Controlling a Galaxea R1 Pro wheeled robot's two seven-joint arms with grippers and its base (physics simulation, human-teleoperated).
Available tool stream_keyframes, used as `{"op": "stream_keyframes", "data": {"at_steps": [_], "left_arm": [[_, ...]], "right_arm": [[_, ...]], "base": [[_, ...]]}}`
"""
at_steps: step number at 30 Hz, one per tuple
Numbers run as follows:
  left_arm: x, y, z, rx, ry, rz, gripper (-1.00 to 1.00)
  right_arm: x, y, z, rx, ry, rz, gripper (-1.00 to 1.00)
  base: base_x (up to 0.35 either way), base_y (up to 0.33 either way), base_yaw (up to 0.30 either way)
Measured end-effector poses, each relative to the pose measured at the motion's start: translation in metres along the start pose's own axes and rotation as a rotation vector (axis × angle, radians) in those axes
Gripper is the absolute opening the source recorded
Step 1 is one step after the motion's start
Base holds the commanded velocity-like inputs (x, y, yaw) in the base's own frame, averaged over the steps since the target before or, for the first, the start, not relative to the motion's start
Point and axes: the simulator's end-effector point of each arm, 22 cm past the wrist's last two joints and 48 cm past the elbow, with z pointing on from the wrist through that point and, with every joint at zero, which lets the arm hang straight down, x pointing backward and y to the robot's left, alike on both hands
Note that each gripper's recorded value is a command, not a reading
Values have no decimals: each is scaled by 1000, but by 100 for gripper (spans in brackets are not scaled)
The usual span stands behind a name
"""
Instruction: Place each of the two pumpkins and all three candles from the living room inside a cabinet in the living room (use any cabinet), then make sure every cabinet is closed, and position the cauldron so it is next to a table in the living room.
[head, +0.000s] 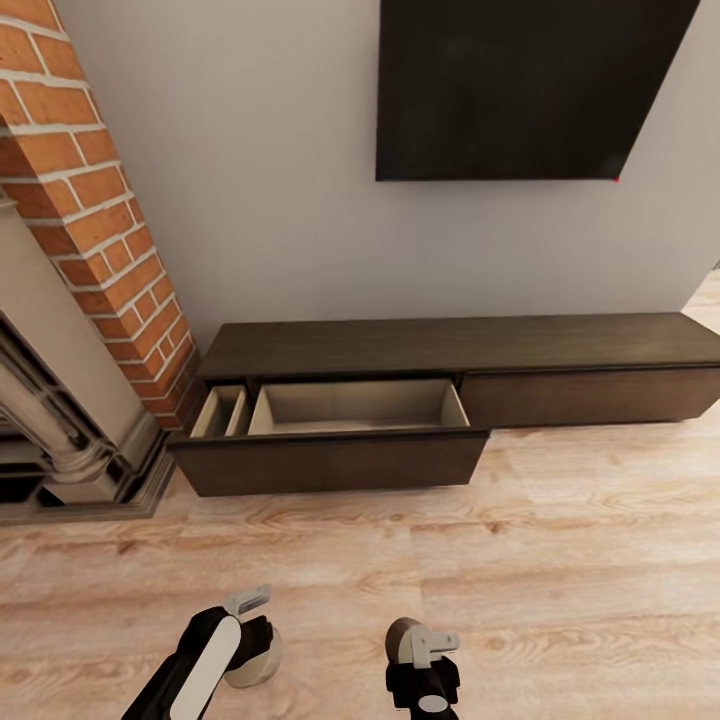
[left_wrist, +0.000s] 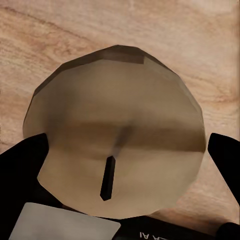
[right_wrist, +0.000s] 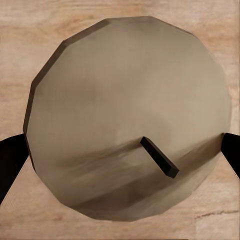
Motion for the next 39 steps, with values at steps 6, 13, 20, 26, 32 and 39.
{"op": "stream_keyframes", "data": {"at_steps": [6,13,20,26,32,39], "left_arm": [[-1,-2,-1,3,-2,-2,-100],[-3,-2,-9,2,-2,-4,-100],[-7,-2,-22,-2,-1,-1,-100],[-9,-3,-33,-2,1,0,-100],[-12,-3,-44,-1,2,0,-100],[-15,-5,-57,-1,3,1,-100]], "right_arm": [[0,0,0,1,0,0,-100],[-4,-2,-6,2,1,1,-100],[-1,-12,-14,22,8,8,-100],[-2,-21,-21,41,-5,22,-100],[-9,-20,-31,38,-12,21,-100],[-20,-21,-43,37,-25,35,-100]], "base": [[49,13,0],[2,0,0],[0,0,0],[0,0,0],[0,0,0],[0,0,0]]}}
